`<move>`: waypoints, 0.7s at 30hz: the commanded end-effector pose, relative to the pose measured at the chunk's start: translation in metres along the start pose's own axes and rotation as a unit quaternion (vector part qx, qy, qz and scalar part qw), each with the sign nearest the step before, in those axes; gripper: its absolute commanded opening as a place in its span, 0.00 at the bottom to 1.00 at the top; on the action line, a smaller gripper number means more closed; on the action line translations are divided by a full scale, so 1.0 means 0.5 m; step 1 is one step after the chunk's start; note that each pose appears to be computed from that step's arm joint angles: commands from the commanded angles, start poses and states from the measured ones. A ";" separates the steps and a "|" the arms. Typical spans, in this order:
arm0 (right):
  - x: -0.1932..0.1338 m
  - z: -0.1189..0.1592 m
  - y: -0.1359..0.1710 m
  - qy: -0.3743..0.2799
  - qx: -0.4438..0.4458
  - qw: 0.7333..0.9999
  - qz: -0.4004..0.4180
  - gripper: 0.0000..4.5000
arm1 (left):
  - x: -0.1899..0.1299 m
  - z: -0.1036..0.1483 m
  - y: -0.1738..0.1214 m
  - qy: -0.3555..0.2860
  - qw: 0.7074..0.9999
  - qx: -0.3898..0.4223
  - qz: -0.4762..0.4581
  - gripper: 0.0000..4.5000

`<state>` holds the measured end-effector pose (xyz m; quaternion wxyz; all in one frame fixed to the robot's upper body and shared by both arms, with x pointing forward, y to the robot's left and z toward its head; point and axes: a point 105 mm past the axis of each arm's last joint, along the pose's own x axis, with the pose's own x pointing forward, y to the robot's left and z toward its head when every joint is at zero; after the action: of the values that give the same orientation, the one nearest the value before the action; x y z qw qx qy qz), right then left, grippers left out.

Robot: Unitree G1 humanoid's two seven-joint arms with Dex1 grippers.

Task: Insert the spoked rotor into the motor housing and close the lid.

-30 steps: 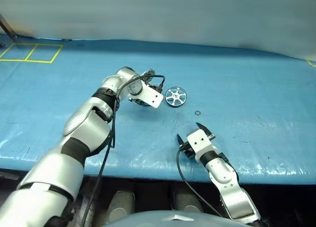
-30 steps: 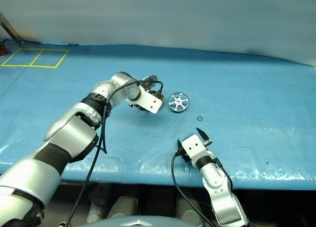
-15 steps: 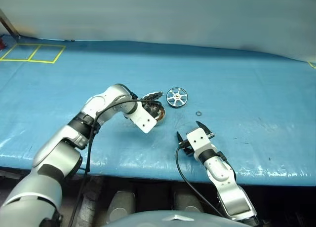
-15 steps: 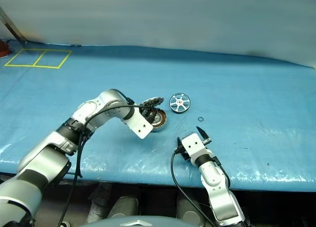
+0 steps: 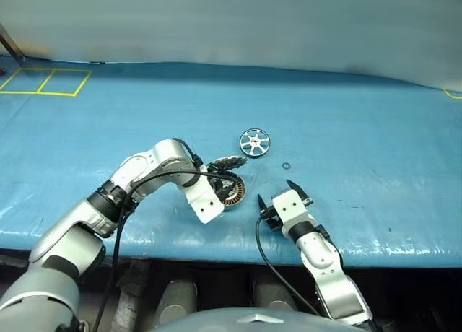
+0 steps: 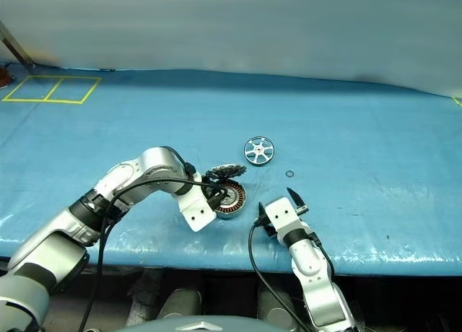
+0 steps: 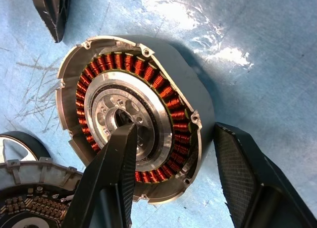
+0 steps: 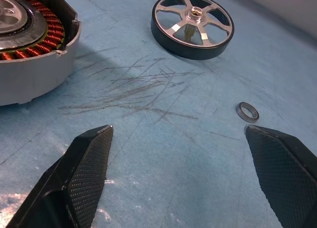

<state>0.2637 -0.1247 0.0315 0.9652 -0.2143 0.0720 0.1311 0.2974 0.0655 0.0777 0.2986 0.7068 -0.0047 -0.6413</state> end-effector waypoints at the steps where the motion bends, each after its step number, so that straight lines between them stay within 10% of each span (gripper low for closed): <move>1: 0.003 -0.003 -0.005 0.004 -0.005 1.000 -0.008 1.00 | 0.029 -0.004 -0.064 0.006 0.998 0.004 -0.070 0.45; 7: 0.007 -0.001 -0.001 0.003 -0.009 1.000 -0.003 1.00 | 0.038 -0.007 -0.074 0.003 0.998 -0.009 -0.068 0.45; 12: 0.008 0.001 -0.001 0.001 -0.010 1.000 -0.001 1.00 | 0.034 -0.001 -0.069 -0.009 0.998 -0.039 -0.047 0.88; 21: 0.017 0.007 0.003 -0.007 -0.012 1.000 0.006 1.00 | -0.020 0.028 -0.073 -0.058 0.998 -0.035 -0.015 0.88</move>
<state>0.2708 -0.1210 0.0329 0.9629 -0.2231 0.0653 0.1373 0.2777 0.0902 0.0711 0.3290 0.6622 0.0158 -0.6730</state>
